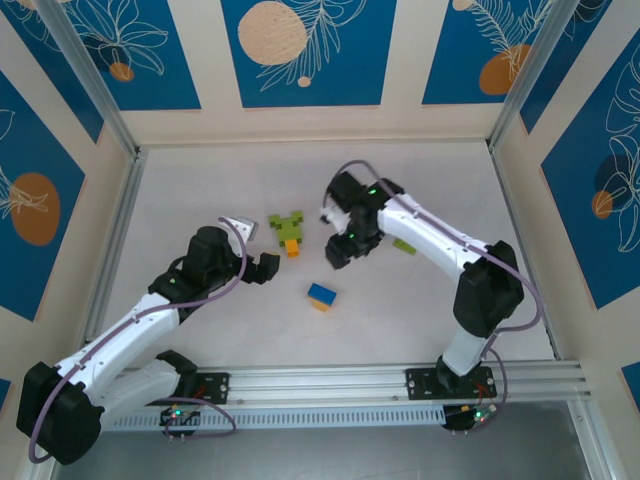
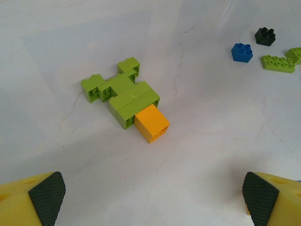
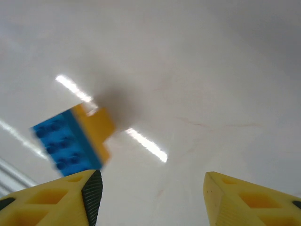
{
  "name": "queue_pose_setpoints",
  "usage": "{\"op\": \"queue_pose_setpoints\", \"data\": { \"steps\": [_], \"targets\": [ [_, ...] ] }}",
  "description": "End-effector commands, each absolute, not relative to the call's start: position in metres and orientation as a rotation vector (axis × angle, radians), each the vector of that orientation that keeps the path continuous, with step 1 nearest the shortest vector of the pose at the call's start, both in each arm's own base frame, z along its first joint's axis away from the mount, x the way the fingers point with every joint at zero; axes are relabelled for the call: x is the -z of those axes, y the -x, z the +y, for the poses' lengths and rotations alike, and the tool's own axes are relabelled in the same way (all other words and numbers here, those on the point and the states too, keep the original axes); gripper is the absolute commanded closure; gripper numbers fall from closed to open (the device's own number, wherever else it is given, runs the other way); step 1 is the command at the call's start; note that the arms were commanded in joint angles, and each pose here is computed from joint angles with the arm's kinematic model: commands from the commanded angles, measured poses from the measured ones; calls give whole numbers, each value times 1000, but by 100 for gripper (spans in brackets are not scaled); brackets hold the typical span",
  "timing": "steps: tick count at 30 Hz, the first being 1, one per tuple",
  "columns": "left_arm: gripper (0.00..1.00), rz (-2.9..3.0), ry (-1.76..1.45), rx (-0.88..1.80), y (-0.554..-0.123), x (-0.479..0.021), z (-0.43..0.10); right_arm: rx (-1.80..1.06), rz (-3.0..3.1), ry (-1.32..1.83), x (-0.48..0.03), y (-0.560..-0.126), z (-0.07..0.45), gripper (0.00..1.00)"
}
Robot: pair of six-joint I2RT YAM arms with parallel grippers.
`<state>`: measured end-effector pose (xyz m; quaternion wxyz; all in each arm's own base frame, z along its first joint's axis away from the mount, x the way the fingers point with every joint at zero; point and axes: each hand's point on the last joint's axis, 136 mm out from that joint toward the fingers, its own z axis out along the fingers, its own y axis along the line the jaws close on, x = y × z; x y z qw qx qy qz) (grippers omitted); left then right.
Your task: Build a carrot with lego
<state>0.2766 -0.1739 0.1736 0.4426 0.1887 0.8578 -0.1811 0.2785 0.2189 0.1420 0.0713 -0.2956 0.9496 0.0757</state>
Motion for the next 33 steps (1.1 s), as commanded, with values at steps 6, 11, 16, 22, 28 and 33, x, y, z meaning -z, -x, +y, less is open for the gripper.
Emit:
{"op": "queue_pose_setpoints", "data": {
  "steps": [6, 11, 16, 22, 28, 33],
  "targets": [
    [1, 2096, -500, 471, -276, -188, -180, -78, 2939, 724, -74, -363, 135, 41],
    [0, 2100, -502, 464, -277, -187, -181, -144, 2955, 662, -54, -386, 127, 41],
    [1, 2106, -507, 463, -277, -185, -181, -154, 2957, 602, -49, -401, 114, 41],
    [1, 2110, -509, 462, -278, -184, -182, -194, 2959, 601, -42, -411, 113, 41],
    [1, 2112, -512, 460, -278, -184, -182, -230, 2986, 626, -26, -417, 116, 40],
    [1, 2117, -515, 458, -279, -182, -182, -239, 2972, 634, -27, -422, 118, 40]
  ]
}}
